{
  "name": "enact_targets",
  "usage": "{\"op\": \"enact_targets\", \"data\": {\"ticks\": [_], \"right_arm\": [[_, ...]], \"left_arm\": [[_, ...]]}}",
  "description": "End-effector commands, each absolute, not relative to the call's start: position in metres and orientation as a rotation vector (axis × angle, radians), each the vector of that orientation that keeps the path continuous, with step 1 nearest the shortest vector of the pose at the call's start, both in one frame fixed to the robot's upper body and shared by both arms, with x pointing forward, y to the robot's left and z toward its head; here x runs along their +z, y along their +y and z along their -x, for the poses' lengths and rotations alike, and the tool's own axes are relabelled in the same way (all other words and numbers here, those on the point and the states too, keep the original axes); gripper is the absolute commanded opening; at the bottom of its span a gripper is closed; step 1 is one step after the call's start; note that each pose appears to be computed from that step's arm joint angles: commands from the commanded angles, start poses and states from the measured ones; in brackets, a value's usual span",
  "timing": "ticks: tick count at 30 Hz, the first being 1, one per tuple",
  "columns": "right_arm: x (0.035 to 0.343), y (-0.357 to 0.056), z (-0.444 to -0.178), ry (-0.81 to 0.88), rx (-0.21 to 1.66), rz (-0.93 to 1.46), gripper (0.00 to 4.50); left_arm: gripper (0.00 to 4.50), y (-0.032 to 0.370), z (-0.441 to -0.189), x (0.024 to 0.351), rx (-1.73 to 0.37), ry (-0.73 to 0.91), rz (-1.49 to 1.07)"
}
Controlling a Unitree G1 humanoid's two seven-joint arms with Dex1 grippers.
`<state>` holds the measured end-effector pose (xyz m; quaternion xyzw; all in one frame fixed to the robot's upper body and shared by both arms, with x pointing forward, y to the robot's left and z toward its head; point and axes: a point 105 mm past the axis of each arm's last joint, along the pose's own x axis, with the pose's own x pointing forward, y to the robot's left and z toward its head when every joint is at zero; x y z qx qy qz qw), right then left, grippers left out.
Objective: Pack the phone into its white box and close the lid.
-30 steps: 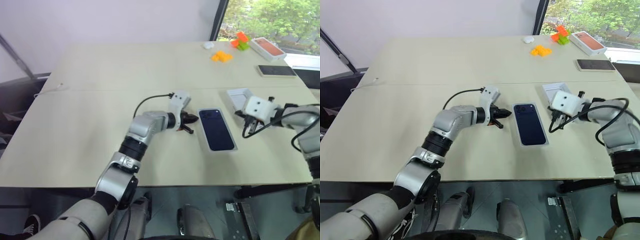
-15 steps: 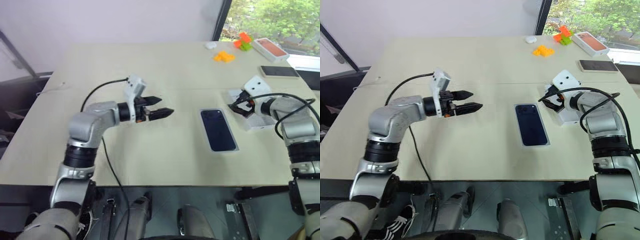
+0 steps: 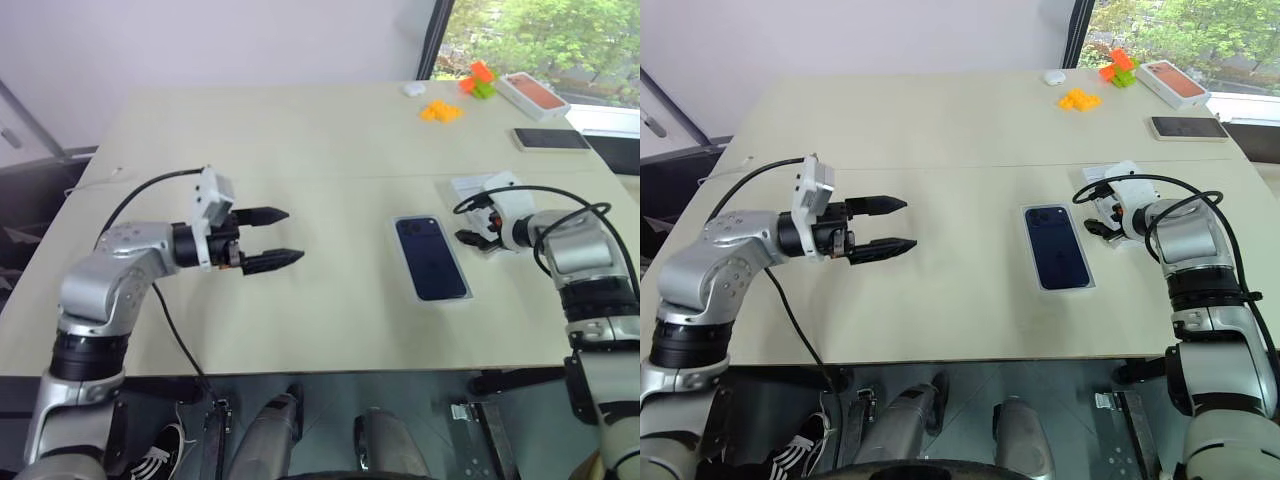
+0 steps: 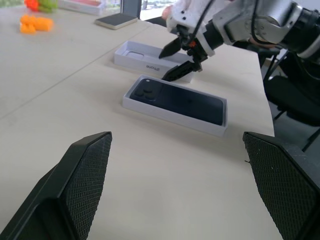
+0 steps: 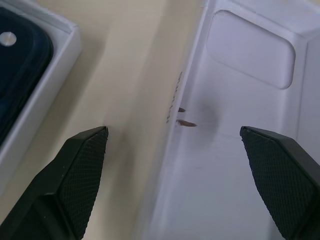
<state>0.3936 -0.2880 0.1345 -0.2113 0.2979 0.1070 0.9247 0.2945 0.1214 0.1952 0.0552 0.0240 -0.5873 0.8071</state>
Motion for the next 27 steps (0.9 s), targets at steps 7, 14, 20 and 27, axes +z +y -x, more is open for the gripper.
{"op": "enact_targets", "data": {"ticks": [7, 14, 20, 27], "right_arm": [[0.134, -0.291, -0.400, 0.607, 0.174, 0.395, 0.56], [0.160, -0.292, -0.411, 0.480, 0.149, 0.548, 0.04], [0.229, -0.198, -0.409, 0.179, 0.493, 0.241, 0.04], [0.253, -0.130, -0.364, 0.207, 0.860, -0.350, 0.04]], "left_arm": [[4.50, 0.135, -0.289, 0.204, -1.203, 0.005, -0.203], [4.50, 0.133, -0.294, 0.205, -1.178, -0.006, -0.197], [4.50, 0.139, -0.302, 0.211, -1.142, -0.012, -0.165], [4.50, 0.138, -0.309, 0.214, -1.105, -0.029, -0.151]]}}
